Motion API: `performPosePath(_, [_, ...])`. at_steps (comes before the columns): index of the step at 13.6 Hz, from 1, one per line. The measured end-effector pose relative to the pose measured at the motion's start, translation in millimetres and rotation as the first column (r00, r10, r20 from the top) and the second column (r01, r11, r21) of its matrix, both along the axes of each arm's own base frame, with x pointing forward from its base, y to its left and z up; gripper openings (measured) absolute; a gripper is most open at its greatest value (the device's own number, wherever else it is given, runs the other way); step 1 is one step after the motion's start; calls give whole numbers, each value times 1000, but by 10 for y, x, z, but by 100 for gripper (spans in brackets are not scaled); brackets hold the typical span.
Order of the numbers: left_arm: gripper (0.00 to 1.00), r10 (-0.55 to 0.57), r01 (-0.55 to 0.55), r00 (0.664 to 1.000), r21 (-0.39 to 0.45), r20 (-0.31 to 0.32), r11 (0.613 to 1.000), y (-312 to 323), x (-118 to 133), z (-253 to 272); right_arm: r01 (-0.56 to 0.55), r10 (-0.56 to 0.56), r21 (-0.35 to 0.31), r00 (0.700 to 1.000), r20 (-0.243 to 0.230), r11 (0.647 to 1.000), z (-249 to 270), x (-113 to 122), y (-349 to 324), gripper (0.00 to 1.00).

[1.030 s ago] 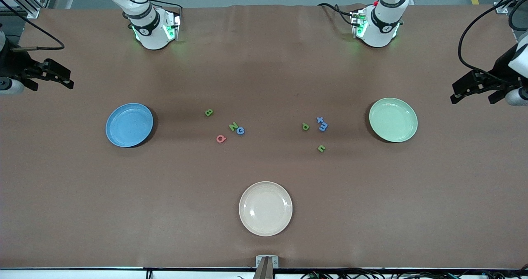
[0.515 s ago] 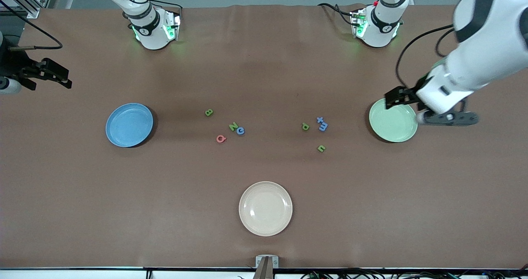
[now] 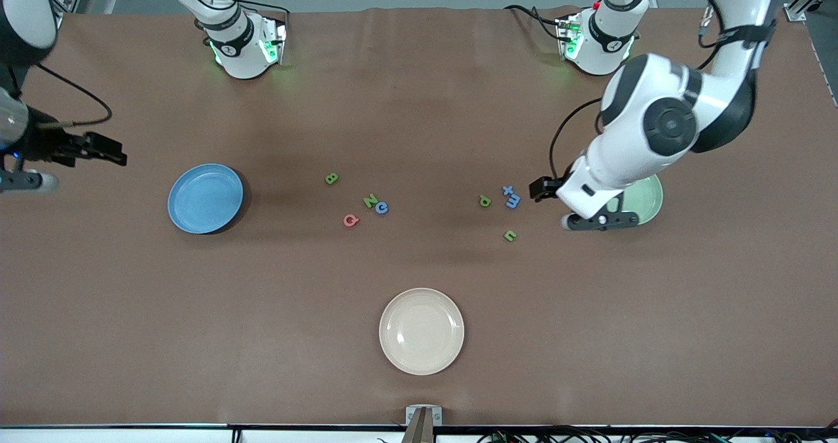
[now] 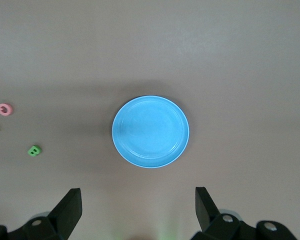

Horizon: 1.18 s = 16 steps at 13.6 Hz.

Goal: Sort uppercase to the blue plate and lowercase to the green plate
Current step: 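Reach the left gripper to the green u while the right gripper reaches the B, then grasp the green u with the left gripper while the right gripper grasps the B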

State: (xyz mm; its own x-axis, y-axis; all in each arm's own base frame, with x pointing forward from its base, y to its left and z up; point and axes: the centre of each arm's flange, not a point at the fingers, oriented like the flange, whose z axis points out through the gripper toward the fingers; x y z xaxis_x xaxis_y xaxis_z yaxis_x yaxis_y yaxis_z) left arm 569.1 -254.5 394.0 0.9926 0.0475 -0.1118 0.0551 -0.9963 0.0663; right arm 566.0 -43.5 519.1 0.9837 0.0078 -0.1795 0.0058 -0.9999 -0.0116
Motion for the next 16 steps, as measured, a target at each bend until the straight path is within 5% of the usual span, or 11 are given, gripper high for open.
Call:
performPosePath(4, [100,39,-40,999,60,20,997,-362,26,-851,31,-31,-6,999,-33,1000,-353,235,21,100])
performPosePath(9, [100,66,-69,997,91,34,994,-522,21,-1661,214,-212,-41,976,48,976,-690,425,582,100])
performPosePath(13, [98,75,-80,995,78,58,994,-544,46,-1864,397,-396,-31,918,29,917,-1079,400,773,100])
performPosePath(16, [89,70,-75,996,79,59,994,-544,41,-1968,499,-496,-23,865,77,866,-1478,269,1127,100])
